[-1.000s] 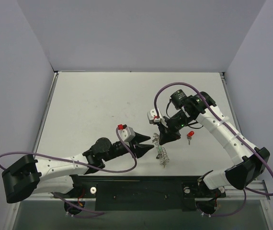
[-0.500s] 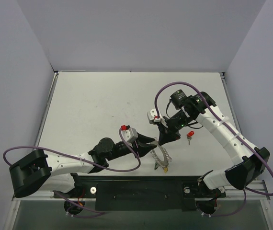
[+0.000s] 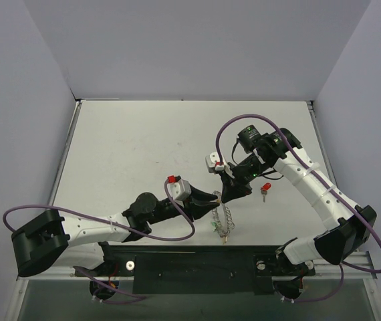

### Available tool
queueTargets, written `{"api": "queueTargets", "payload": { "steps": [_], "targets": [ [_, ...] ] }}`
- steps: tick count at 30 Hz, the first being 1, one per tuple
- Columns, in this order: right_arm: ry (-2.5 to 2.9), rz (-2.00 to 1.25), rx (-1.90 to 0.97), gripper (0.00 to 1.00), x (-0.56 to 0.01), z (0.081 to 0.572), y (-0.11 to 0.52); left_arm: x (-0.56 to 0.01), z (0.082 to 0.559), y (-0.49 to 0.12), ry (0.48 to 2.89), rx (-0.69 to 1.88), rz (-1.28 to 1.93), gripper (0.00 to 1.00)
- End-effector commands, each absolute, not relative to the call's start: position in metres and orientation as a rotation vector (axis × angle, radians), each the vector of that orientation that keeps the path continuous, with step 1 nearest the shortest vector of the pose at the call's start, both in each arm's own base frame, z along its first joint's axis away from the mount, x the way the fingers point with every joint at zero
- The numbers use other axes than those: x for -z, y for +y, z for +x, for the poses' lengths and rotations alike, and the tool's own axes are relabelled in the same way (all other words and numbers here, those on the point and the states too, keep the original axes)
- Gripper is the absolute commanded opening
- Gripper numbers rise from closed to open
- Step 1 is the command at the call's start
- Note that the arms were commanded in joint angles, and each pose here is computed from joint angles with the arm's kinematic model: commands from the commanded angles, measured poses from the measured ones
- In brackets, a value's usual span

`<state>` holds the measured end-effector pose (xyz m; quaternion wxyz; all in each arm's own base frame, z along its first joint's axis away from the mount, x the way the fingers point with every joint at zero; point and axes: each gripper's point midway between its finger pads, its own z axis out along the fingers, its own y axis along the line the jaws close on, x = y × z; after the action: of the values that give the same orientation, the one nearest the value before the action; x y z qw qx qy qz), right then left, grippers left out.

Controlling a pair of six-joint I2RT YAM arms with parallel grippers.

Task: Put the keys on the keyring

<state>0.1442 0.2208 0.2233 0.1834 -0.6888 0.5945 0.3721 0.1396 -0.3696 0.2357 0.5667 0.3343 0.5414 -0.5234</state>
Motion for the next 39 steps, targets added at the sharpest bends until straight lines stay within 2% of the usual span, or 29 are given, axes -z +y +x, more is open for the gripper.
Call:
{"api": "queueTargets", "payload": {
  "steps": [1,20,30,31,33,34,39],
  "targets": [
    [1.648,-1.935,-1.161,0.00,-0.231,0.127,0.224,-0.267,0.135,-0.373,1.182,1.268,0.774,0.36],
    [1.640,-1.930,-1.170,0.00,-0.233,0.126,0.224,-0.260,0.131,-0.391,1.200,1.288,0.835,0.24],
    [1.645,-1.933,-1.166,0.00,-0.231,0.127,0.224,-0.263,0.131,-0.396,1.207,1.317,0.814,0.23],
    [1.646,-1.933,-1.167,0.00,-0.230,0.127,0.224,-0.265,0.132,-0.395,1.204,1.318,0.806,0.22],
    [1.648,-1.933,-1.163,0.00,-0.230,0.127,0.224,-0.268,0.132,-0.395,1.200,1.323,0.795,0.09],
    [1.653,-1.932,-1.165,0.00,-0.230,0.127,0.224,-0.267,0.132,-0.395,1.204,1.323,0.791,0.00],
    [1.672,-1.912,-1.152,0.00,-0.230,0.129,0.224,-0.271,0.133,-0.386,1.197,1.336,0.733,0.00]
  ]
}}
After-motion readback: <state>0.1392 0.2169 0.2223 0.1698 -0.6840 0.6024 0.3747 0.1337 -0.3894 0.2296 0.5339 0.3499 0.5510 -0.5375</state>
